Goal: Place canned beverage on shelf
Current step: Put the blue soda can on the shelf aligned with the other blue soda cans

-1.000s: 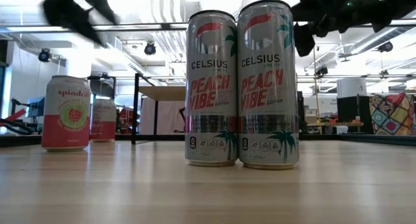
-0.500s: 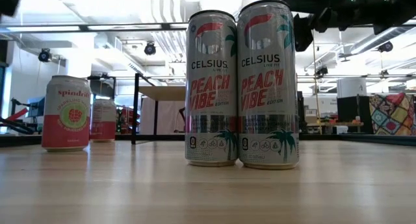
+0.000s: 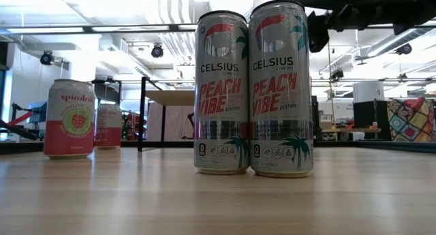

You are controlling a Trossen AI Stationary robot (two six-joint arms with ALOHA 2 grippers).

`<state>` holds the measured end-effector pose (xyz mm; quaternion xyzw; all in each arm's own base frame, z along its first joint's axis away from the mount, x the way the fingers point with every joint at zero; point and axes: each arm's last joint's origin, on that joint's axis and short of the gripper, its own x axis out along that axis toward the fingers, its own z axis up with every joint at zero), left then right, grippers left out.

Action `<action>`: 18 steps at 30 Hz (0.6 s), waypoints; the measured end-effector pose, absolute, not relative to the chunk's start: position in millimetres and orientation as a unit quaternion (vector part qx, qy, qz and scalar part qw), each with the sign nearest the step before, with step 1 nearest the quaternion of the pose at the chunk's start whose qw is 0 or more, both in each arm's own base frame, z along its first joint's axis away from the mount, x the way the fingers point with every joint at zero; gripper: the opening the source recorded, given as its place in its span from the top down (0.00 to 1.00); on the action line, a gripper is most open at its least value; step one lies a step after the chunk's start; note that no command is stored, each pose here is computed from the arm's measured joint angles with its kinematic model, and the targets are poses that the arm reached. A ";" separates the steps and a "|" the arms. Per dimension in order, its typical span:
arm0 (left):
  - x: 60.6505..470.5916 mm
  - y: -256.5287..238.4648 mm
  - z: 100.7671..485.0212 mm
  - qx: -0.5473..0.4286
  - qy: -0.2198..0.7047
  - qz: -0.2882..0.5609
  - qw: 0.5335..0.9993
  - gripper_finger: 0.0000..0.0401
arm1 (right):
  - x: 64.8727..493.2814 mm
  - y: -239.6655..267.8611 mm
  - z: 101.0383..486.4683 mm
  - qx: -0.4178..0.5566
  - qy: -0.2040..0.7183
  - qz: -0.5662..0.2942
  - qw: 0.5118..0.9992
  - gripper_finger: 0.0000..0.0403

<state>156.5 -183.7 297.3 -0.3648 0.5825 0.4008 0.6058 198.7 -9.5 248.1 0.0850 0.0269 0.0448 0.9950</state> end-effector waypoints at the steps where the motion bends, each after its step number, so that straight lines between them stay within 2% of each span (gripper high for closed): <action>1: 154.5 -184.7 295.2 -0.365 0.581 0.405 0.604 0.24 | 198.7 -8.6 247.7 0.085 0.029 0.047 0.995 0.37; 18: 146.5 -181.0 247.1 -0.363 0.579 0.409 0.605 0.24 | 198.5 -0.8 242.9 0.097 0.047 0.064 0.992 0.37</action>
